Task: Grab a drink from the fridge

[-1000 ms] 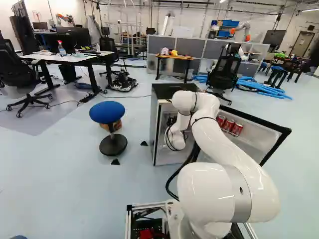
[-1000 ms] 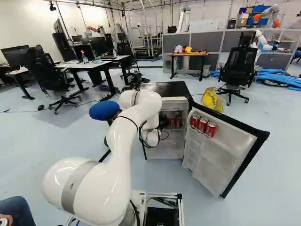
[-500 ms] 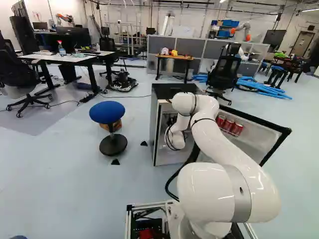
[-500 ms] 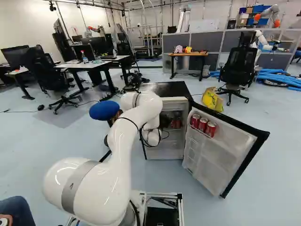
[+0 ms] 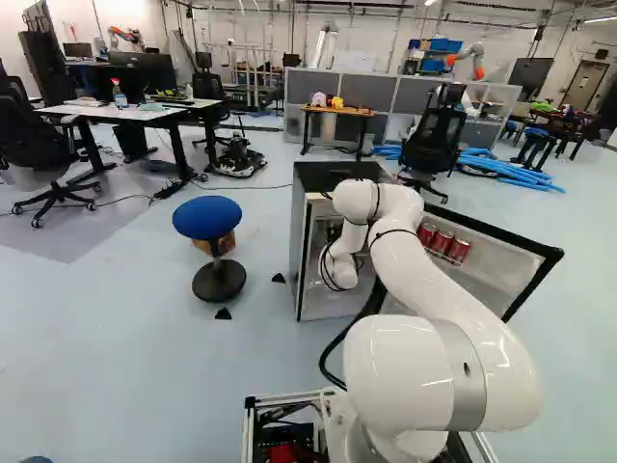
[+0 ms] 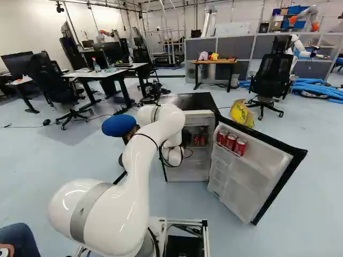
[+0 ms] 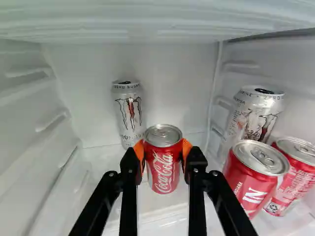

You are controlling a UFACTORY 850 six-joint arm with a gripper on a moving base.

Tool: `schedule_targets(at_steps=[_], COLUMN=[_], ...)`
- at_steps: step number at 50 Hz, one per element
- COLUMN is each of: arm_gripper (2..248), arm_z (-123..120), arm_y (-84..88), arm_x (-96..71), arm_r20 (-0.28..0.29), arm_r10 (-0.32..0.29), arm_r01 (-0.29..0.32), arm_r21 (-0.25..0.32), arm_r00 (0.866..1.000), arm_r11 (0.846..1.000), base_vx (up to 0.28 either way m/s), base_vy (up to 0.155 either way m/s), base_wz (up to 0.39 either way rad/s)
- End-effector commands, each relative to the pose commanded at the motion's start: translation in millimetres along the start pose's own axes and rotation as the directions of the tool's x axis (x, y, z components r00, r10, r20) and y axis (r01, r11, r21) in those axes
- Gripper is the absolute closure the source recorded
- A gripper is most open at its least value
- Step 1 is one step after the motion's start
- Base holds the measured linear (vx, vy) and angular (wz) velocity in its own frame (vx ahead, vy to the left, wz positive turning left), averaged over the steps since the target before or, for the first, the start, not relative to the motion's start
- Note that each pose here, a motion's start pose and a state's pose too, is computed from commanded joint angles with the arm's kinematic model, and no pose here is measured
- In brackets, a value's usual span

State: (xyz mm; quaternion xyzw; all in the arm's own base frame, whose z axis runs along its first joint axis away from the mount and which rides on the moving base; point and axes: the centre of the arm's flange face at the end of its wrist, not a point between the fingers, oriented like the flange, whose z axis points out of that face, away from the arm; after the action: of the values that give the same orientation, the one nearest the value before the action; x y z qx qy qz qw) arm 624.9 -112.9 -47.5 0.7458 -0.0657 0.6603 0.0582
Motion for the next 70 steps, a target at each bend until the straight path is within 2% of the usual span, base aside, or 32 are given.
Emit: schedule_targets(at_steps=[13,31,70], arm_gripper=[154,154,154], arm_z=[-8,-40,-123], arm_y=[0.7,3.4,4.7], arm_x=[2.4,12.6,80.4], arm_r20=[0.016,0.078,0.178], arm_r10=[0.000,0.001,0.004], arm_r01=[0.000,-0.001,-0.002], arm_r21=[-0.001,-0.006,-0.010], arm_r00=[1.000,0.997,0.984], arm_r11=[1.000,1.000,1.000], base_vx=[0.000,0.000,0.000], base_vy=[0.000,0.000,0.000], base_wz=[0.000,0.000,0.000])
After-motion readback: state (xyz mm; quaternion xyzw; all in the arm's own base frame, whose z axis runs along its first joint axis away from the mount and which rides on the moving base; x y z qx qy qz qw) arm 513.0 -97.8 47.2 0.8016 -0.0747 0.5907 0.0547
